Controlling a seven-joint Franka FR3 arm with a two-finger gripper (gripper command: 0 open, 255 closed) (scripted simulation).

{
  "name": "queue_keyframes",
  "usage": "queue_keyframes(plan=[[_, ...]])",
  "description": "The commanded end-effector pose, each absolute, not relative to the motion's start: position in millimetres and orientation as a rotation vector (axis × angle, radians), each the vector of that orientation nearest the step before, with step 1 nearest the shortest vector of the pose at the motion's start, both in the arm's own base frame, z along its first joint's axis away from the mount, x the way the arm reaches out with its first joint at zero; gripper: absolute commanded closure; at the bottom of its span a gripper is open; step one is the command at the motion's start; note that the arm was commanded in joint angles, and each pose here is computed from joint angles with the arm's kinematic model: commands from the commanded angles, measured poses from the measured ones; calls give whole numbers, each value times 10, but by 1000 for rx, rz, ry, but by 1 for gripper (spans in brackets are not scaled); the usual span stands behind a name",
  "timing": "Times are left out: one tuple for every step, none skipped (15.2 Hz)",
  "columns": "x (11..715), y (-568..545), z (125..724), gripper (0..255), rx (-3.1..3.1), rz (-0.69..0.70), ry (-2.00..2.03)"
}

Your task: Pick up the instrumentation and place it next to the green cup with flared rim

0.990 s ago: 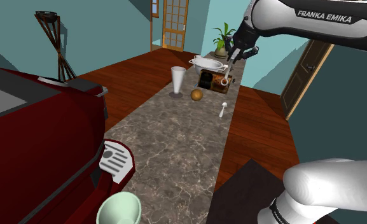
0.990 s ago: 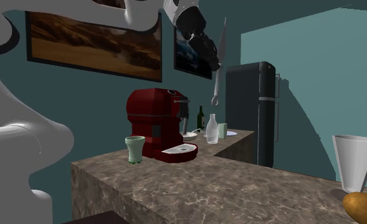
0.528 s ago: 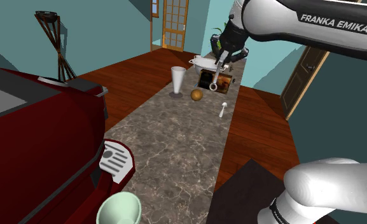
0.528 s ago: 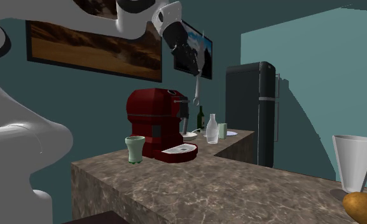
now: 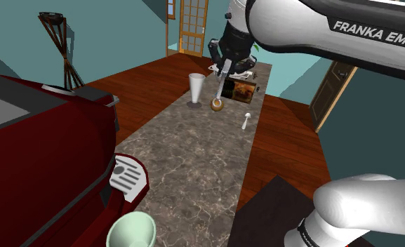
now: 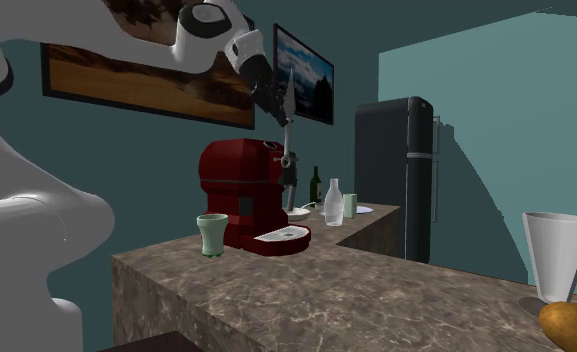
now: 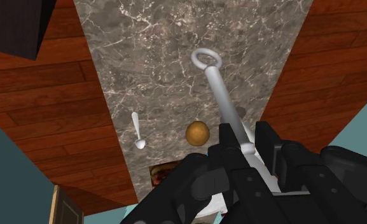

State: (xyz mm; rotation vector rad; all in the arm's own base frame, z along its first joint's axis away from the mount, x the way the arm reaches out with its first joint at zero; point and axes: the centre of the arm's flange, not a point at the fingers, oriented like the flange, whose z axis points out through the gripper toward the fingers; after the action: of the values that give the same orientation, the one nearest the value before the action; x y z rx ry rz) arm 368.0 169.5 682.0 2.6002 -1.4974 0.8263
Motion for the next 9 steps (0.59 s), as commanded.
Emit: queue_keyframes(plan=[[3694,1968,6820,255,2600,826,-1499],[3686,2099,6821,255,2600,826,-1499],[3678,2231,6821,255,2600,826,-1499],[3670,2363,6822,255,2600,826,-1499],[3663,2495,6823,255,2600,826,-1499],[3655,2626,6823,255,2600,826,-1499],[3647,2758,6824,255,2600,826,-1499],[3639,2890,6824,255,2600,826,-1499],[3631,3022,6825,255,2600,826,-1499]])
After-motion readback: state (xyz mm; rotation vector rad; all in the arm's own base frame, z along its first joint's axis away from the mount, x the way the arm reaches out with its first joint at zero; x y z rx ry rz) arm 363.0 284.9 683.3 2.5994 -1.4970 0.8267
